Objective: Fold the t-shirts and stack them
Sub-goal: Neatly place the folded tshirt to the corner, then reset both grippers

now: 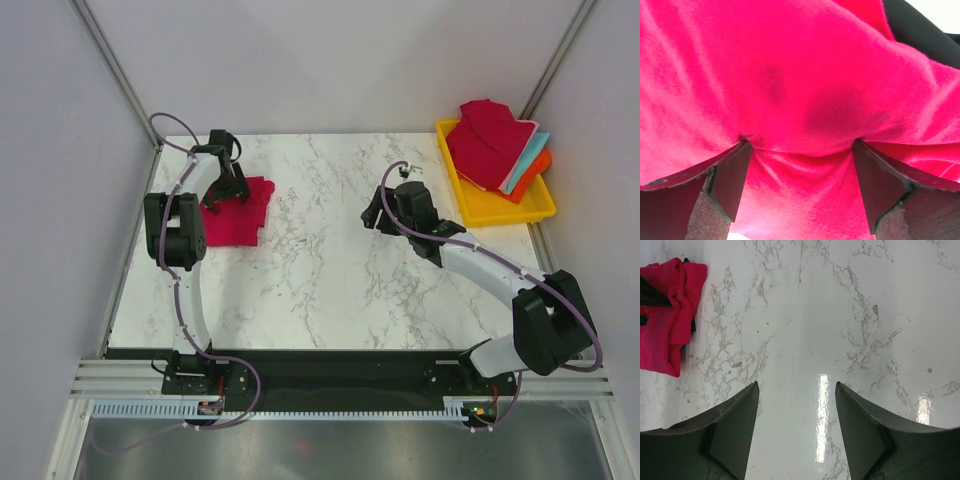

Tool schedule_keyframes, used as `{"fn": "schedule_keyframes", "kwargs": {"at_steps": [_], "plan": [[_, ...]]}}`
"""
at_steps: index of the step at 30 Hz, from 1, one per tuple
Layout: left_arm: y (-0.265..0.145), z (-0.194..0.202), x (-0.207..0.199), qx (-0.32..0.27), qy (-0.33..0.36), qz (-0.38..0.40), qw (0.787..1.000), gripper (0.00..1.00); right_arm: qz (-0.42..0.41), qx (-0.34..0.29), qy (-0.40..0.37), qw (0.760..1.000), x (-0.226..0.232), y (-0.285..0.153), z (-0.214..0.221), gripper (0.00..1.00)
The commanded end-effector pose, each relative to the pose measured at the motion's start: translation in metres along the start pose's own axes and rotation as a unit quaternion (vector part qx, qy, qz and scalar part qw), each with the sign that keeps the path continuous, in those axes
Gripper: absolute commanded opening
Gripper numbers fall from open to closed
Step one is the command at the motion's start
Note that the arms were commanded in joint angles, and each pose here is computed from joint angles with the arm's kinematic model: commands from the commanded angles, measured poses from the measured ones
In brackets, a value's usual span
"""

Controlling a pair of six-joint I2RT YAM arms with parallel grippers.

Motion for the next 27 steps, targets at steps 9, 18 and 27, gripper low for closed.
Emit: {"fn": "schedule_keyframes", "kwargs": {"at_steps": [9, 18, 27], "plan": [[-0.040, -0.009, 0.046, -0.019, -0.090, -0.023, 0.995, 0.98, -0.029, -0.028, 0.016, 0.999, 0.005, -0.014, -0.015, 0.76], [-0.219, 0.018, -0.001, -0.201, -0.135, 0.193, 0.951, 1.00, 0.016, -0.150, 0.009, 0.988, -0.014, -0.036, -0.032, 0.81], [-0.200, 0.128, -0.041, -0.266, -0.080, 0.338, 0.899, 1.00, 0.039, -0.199, -0.025, 0.979, -0.037, -0.079, -0.027, 0.91]]}}
Point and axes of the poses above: each gripper's point midway between its finger pads, its own y axis out along the fingers, its own x axis along the line the jaws close on, z = x × y, the point moved 9 cm from there along -y, back along the fingers, and after that the axes turned 6 degrees about y, right-handed, at the moved point
